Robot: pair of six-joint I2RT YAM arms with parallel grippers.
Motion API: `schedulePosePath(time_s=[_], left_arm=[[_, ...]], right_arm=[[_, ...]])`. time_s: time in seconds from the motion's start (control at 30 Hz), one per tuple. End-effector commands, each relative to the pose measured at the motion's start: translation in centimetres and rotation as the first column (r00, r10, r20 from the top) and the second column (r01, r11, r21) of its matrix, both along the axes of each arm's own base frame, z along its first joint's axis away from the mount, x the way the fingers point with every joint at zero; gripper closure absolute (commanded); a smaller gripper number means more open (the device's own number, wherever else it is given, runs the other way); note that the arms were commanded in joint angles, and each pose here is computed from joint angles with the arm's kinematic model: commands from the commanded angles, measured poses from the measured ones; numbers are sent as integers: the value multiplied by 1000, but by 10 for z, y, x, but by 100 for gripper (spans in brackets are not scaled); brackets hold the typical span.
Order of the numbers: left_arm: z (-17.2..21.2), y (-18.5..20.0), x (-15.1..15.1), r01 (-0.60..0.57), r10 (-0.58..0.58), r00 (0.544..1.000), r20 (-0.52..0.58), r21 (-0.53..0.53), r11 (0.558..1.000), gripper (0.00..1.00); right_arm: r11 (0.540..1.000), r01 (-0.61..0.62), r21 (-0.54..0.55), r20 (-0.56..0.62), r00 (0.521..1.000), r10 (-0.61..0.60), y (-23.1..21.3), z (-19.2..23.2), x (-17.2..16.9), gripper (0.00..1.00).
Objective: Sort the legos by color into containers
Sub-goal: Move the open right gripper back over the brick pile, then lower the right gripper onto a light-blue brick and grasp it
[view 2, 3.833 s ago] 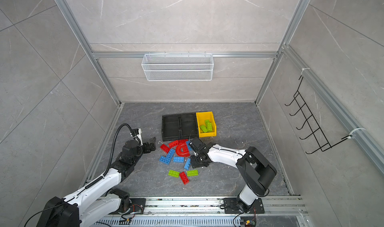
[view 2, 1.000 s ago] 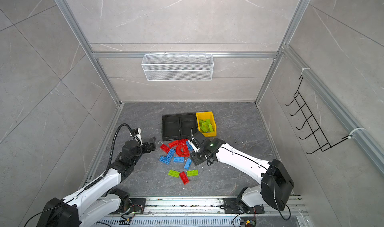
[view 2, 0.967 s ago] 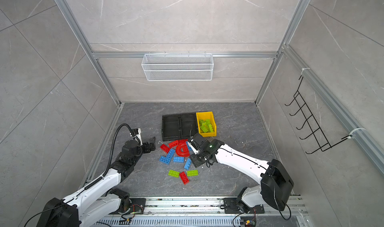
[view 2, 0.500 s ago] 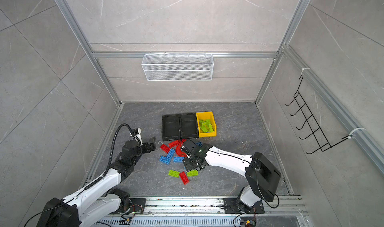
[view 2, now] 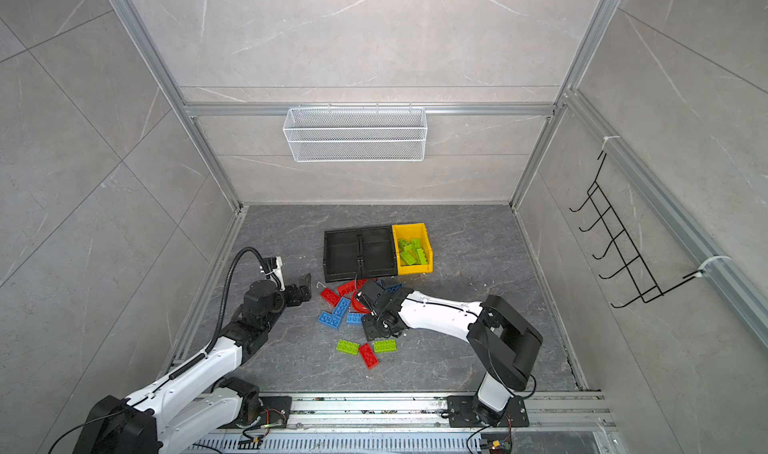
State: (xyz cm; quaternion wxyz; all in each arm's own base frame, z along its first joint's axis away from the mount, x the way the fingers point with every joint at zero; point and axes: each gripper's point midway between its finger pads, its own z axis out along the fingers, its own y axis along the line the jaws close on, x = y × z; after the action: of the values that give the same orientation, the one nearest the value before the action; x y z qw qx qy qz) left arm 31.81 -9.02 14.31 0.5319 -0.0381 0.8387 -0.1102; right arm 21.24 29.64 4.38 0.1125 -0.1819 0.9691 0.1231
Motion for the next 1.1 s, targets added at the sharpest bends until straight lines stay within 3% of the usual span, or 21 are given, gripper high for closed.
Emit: schedulePosePath(time_s=[0.0,0.37,0.67,1.07], left_arm=[[17,-1,6,-10,11,999,36,-30,1000,0],[17,-1,6,-12,13,999,37,-28,1000,0],[18,-2,5,-4,6,999,45,-37,999,0],[19,-2,5,-5,6,999,45,-34,999,0]], right_arm=[[1000,25,18,6,1000,-25,10,0,6,40],[996,68,-57,10,998,-67,-2,-14,9,44],[990,117,-75,35,993,-115,-30,-9,11,56],[988,117,-97,49,992,-113,-34,-10,14,76]])
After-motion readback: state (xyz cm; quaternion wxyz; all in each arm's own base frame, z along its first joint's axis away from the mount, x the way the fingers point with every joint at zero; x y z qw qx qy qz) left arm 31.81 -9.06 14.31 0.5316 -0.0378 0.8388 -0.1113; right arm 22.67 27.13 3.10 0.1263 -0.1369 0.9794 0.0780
